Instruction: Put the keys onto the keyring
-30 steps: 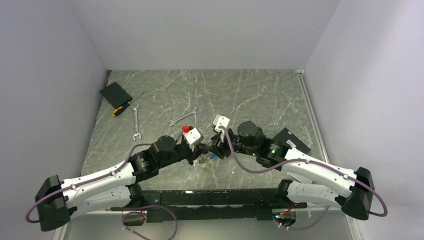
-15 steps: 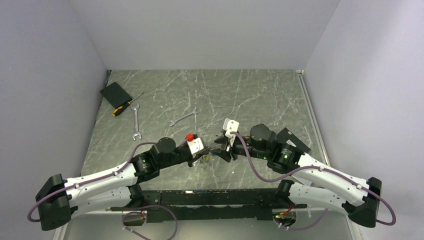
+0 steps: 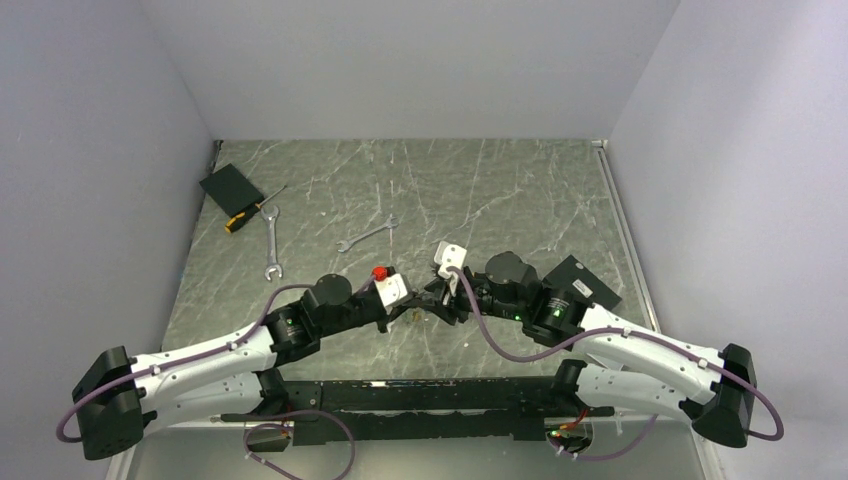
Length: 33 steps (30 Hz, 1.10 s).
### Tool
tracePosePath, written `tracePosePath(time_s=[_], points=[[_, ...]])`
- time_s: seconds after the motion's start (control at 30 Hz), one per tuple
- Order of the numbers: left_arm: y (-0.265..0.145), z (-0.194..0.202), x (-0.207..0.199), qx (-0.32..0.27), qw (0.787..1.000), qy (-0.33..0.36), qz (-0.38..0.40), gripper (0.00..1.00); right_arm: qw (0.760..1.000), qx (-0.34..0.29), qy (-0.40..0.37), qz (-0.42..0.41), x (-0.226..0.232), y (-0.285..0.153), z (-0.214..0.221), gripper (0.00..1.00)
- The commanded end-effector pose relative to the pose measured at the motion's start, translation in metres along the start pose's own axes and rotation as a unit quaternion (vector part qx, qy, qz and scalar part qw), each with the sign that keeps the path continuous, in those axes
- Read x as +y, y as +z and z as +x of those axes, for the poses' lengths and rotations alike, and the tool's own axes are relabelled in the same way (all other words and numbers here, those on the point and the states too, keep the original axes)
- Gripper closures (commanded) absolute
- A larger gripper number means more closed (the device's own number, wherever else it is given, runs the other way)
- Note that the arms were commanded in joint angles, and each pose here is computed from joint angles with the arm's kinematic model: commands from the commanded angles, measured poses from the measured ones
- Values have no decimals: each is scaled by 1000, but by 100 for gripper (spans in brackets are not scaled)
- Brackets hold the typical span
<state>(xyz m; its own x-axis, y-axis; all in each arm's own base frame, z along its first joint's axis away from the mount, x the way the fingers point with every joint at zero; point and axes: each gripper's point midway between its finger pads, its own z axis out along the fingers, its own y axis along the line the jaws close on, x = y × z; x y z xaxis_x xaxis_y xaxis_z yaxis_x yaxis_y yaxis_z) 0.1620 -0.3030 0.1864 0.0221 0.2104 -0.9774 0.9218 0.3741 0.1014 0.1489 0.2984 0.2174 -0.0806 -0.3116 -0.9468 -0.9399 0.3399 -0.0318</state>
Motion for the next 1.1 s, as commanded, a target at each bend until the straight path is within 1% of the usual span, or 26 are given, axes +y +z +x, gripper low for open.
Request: tracePosePath(time_s=[0.0, 0.3, 0.4, 0.6, 0.7, 0.93, 1.07], points=[[-3, -55, 2, -90, 996, 4, 1, 100, 999, -40, -3, 2, 0, 6, -18, 59], [-6, -55, -1, -93, 996, 4, 6, 100, 999, -46, -12, 0, -1, 11, -22, 65], [-7, -56, -1, -96, 995, 4, 7, 100, 999, -41, -15, 0, -1, 14, -21, 69], [-10, -57, -2, -98, 995, 4, 9, 100, 999, -33, -18, -1, -1, 19, -18, 73], [-10, -57, -3, -100, 995, 5, 12, 100, 999, -38, -21, -1, -1, 18, -20, 77], [-14, -60, -12, -109, 993, 12, 35, 100, 998, -45, -29, -10, 2, 16, -23, 79], [-17, -59, -14, -109, 993, 16, 41, 100, 998, -51, -32, -3, 0, 12, -25, 83]])
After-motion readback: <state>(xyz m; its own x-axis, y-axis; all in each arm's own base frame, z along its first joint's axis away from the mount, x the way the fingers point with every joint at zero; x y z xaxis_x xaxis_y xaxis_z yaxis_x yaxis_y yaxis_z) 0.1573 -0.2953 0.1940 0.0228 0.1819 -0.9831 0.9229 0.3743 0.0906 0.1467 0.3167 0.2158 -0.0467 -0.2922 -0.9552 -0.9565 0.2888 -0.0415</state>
